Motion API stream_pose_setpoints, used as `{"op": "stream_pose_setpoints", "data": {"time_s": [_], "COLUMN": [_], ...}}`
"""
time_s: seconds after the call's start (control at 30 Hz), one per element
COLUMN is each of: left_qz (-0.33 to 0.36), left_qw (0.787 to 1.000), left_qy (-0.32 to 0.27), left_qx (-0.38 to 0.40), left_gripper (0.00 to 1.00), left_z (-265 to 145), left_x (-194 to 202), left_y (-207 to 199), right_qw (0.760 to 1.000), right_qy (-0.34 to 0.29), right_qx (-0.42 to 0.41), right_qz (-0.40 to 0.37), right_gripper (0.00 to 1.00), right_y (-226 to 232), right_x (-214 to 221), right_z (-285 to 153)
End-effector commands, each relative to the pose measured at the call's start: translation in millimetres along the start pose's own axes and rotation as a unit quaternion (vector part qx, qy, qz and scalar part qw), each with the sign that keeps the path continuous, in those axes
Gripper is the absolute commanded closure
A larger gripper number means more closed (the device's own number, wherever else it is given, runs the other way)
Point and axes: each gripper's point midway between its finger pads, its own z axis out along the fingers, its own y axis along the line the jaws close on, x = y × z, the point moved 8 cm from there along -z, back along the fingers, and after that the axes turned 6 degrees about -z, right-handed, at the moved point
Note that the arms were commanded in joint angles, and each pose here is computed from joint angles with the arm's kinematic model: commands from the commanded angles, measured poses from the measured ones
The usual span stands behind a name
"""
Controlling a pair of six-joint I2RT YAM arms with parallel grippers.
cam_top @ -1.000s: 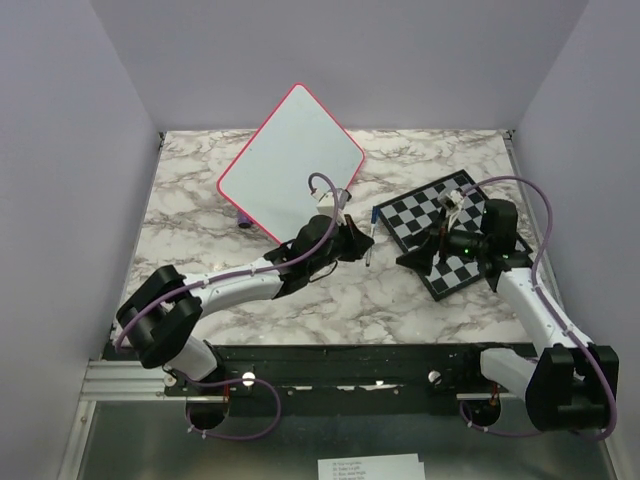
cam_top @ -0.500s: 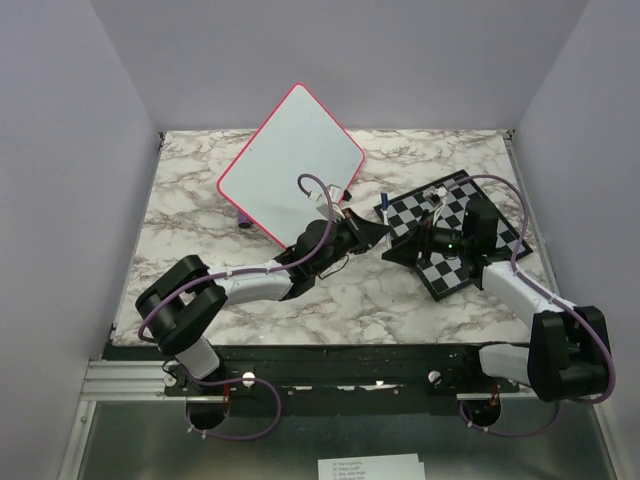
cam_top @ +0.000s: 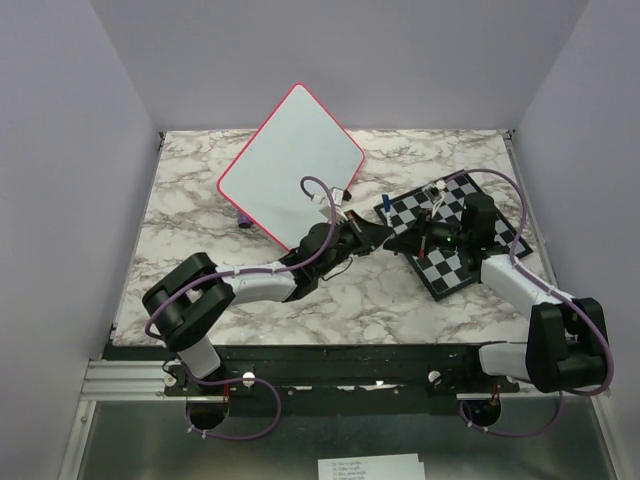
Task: Write a sentence on the whiteboard
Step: Pass from the left arm to the right, then pass from the right arm to the left
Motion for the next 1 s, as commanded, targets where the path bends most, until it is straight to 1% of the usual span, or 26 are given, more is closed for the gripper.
{"op": "stream_pose_setpoints", "data": {"time_s": [0.0, 0.07, 0.1, 0.13, 0.17, 0.2, 0.23, 0.27, 0.3, 0.33, 0.37, 0.4, 0.43, 0.47, 0.53, 0.57, 0.67, 0.8, 0.83, 0.97], "left_qz": [0.018, 0.041, 0.048, 0.056, 0.07, 0.077, 0.087, 0.095, 0.112, 0.121, 0.132, 0.159, 0.168, 0.177, 0.205, 0.204, 0.204, 0.204, 0.204, 0.218], "left_qw": [0.999, 0.999, 0.998, 0.998, 0.997, 0.996, 0.995, 0.994, 0.992, 0.989, 0.988, 0.982, 0.978, 0.971, 0.957, 0.95, 0.944, 0.936, 0.933, 0.925], "left_qy": [-0.006, -0.011, -0.001, -0.004, -0.004, 0.007, 0.026, 0.032, 0.04, 0.077, 0.08, 0.1, 0.119, 0.154, 0.189, 0.217, 0.235, 0.258, 0.269, 0.295], "left_qx": [0.026, 0.029, 0.037, 0.034, 0.033, 0.035, 0.039, 0.037, 0.03, 0.025, 0.016, 0.019, 0.018, 0.045, 0.075, 0.097, 0.111, 0.122, 0.122, 0.105], "left_gripper": [0.88, 0.61, 0.35, 0.26, 0.19, 0.1, 0.06, 0.05, 0.01, 0.01, 0.01, 0.01, 0.01, 0.01, 0.01, 0.01, 0.03, 0.07, 0.1, 0.19], "left_z": [-5.0, -12.9, -18.0, -27.3, -33.2, -40.4, -55.3, -62.8, -70.0, -83.8, -89.5, -94.8, -101.2, -107.7, -111.3, -114.4, -112.6, -108.0, -104.0, -92.0], "left_x": [-2.9, -11.9, -14.3, -26.1, -32.2, -37.3, -47.0, -53.9, -58.6, -59.2, -70.2, -71.7, -74.3, -71.6, -69.5, -65.7, -62.5, -55.1, -50.5, -42.0], "left_y": [-9.4, -14.0, -16.6, -15.8, -15.1, -13.5, -12.3, -9.6, -5.9, -5.7, -1.5, 0.9, -0.9, -4.2, -11.1, -15.2, -17.0, -17.2, -18.8, -16.3], "right_qw": [1.0, 0.999, 0.998, 0.997, 0.994, 0.994, 0.988, 0.985, 0.984, 0.98, 0.979, 0.978, 0.972, 0.97, 0.962, 0.961, 0.954, 0.952, 0.95, 0.945], "right_qy": [0.019, 0.025, 0.042, 0.052, 0.056, 0.083, 0.091, 0.099, 0.11, 0.116, 0.119, 0.136, 0.147, 0.157, 0.182, 0.187, 0.2, 0.199, 0.202, 0.215], "right_qx": [0.0, -0.001, -0.002, -0.004, 0.001, 0.003, 0.006, 0.011, 0.004, -0.008, -0.025, -0.041, -0.06, -0.069, -0.1, -0.107, -0.124, -0.132, -0.137, -0.15], "right_qz": [-0.009, -0.027, -0.049, -0.06, -0.093, -0.078, -0.125, -0.138, -0.137, -0.164, -0.166, -0.151, -0.173, -0.175, -0.175, -0.173, -0.186, -0.192, -0.192, -0.195], "right_gripper": [0.99, 1.0, 0.99, 1.0, 0.99, 1.0, 0.99, 0.99, 0.99, 0.99, 1.0, 1.0, 1.0, 0.99, 0.99, 0.99, 0.99, 0.99, 0.99, 0.99], "right_y": [-2.7, -2.7, -3.8, -3.3, -3.6, -1.1, -4.0, -4.6, 0.0, 1.5, 5.2, 10.5, 12.9, 15.1, 19.4, 20.6, 26.5, 30.2, 31.8, 34.9], "right_x": [-8.3, -13.4, -8.3, -7.3, -17.7, -10.3, -13.8, -14.7, -15.2, -15.5, -14.7, -12.0, -9.4, -8.5, -2.3, -1.1, 3.1, 4.2, 5.4, 9.8], "right_z": [2.7, 2.7, 0.5, -1.6, -2.4, -6.7, -8.3, -10.0, -12.8, -13.2, -13.3, -14.5, -10.7, -8.7, -4.1, -2.2, 2.1, 2.9, 3.3, 6.6]}}
